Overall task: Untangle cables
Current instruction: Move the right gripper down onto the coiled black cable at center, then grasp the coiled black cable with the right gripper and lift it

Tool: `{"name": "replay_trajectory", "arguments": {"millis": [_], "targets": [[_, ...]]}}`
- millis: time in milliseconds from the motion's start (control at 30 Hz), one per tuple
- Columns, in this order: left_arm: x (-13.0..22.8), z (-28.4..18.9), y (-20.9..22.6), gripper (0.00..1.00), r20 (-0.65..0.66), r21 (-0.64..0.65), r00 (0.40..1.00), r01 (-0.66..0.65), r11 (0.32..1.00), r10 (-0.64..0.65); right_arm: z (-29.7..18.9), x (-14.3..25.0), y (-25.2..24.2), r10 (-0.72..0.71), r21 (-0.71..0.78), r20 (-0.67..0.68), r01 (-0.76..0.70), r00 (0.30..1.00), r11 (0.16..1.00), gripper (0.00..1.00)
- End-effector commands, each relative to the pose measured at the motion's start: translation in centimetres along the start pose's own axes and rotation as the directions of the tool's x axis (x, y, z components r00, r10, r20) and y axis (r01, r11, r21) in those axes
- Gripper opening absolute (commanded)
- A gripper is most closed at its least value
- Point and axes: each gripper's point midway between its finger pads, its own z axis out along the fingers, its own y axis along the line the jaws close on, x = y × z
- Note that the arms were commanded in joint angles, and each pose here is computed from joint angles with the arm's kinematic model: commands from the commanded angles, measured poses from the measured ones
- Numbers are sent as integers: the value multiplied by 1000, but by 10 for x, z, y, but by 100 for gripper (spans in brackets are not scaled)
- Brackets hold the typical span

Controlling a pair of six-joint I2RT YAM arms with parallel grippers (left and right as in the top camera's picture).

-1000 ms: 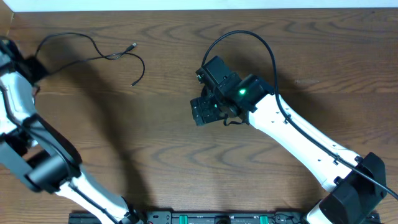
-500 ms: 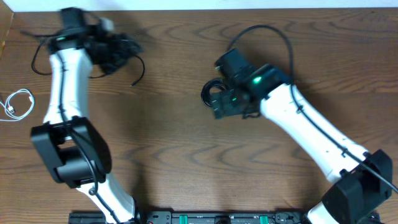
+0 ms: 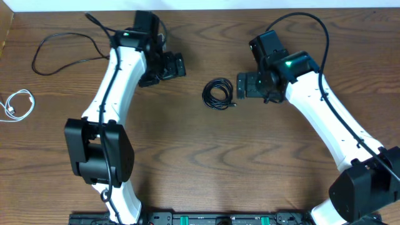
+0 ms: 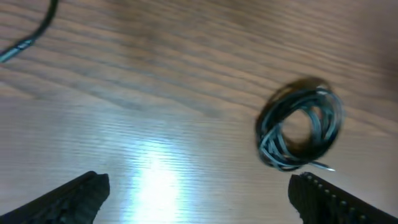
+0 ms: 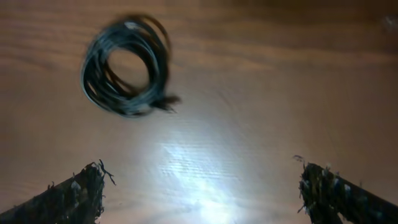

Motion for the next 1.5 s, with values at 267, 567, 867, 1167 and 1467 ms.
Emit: {"name": "replay_trajectory", "arguments": {"millis": [267, 567, 867, 1167, 1467], "targets": [[1, 4, 11, 98, 10, -97, 1000, -14, 995, 15, 73, -4, 19, -22, -43, -27, 21, 999, 999, 89], [1, 4, 11, 97, 10, -97, 1000, -14, 995, 15, 120, -8, 30, -32, -64, -23, 31, 999, 998, 58], [1, 4, 11, 98, 10, -97, 1000, -14, 995, 15, 154, 6, 51, -73, -78, -42, 69, 996, 995, 50], [1, 4, 11, 98, 10, -97, 1000, -14, 995, 15, 141, -4, 53, -73, -69, -4, 73, 997, 995, 9], [1, 4, 11, 98, 10, -97, 1000, -14, 995, 15, 26, -38, 71, -66, -148, 154, 89, 986, 985, 2]]}}
